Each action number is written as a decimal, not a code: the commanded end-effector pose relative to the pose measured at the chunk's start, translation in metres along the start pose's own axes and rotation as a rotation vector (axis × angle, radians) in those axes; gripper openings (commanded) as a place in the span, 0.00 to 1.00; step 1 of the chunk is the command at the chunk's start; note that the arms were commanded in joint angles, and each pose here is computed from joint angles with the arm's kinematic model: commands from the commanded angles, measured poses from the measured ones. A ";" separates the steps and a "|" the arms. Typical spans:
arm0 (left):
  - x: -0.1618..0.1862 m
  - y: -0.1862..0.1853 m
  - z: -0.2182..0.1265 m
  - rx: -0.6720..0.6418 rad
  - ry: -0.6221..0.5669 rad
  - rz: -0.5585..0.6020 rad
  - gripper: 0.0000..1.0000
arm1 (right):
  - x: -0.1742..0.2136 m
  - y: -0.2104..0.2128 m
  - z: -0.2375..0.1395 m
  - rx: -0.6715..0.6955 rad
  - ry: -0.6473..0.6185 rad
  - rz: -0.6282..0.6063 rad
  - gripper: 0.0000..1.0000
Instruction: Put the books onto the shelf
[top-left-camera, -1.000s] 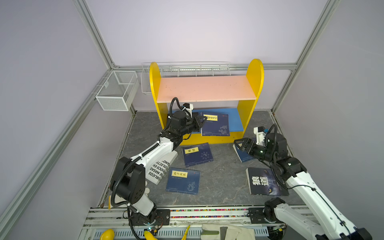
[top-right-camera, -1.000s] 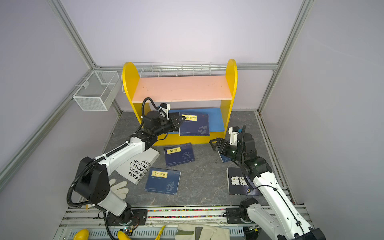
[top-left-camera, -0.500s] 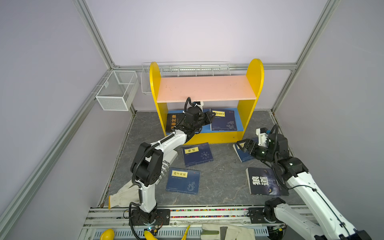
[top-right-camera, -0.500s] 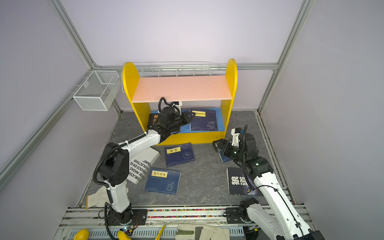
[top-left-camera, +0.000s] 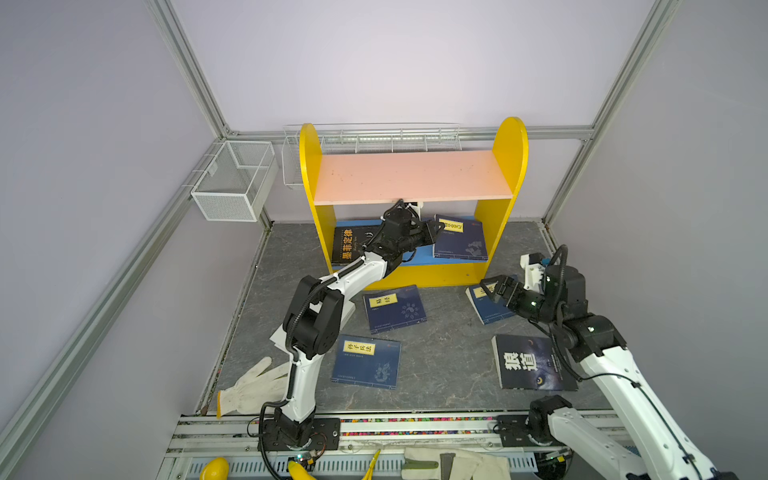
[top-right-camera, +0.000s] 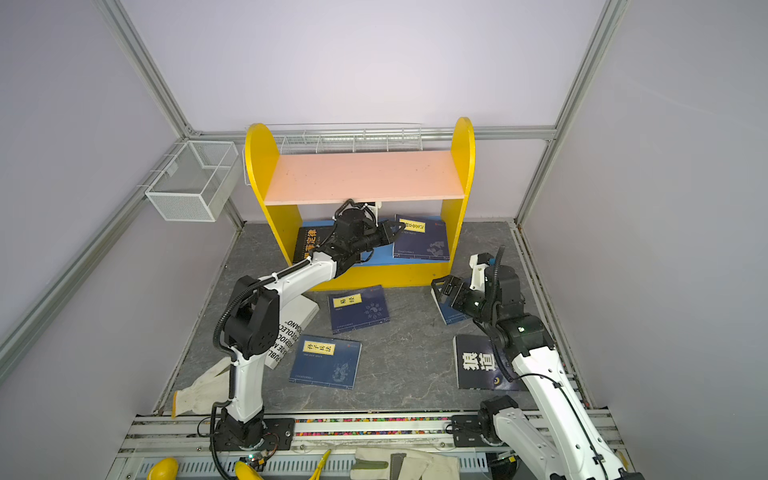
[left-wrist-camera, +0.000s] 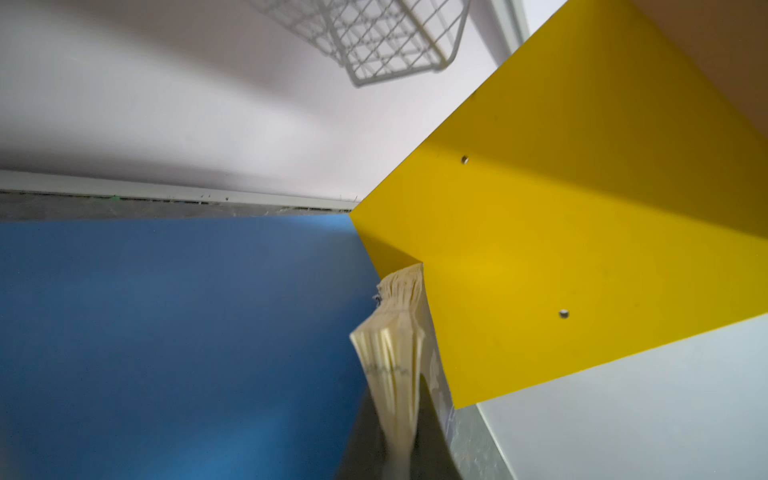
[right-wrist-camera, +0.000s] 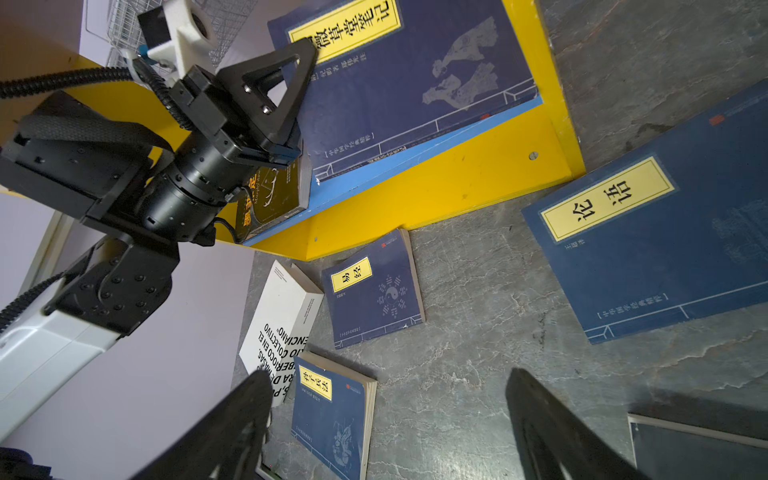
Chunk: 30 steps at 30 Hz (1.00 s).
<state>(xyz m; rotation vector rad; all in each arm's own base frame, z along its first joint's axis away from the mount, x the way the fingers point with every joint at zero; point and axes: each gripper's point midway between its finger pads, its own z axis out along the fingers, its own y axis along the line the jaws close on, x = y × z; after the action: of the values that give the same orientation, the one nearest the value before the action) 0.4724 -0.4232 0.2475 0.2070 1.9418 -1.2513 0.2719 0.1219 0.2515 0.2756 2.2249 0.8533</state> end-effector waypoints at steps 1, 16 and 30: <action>0.015 0.024 0.008 -0.034 0.087 -0.077 0.00 | -0.006 -0.001 -0.006 0.020 -0.017 -0.024 0.91; 0.017 0.029 0.015 -0.043 0.079 -0.109 0.00 | -0.016 -0.019 -0.009 0.107 -0.038 -0.025 0.92; 0.010 0.036 0.026 -0.068 0.054 -0.108 0.00 | -0.015 -0.023 -0.006 0.108 -0.025 -0.020 0.92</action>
<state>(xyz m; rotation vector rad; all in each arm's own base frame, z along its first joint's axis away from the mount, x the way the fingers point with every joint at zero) 0.4920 -0.4191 0.2007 0.0911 2.1084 -1.2480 0.2786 0.0959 0.2476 0.3276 2.2423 0.7225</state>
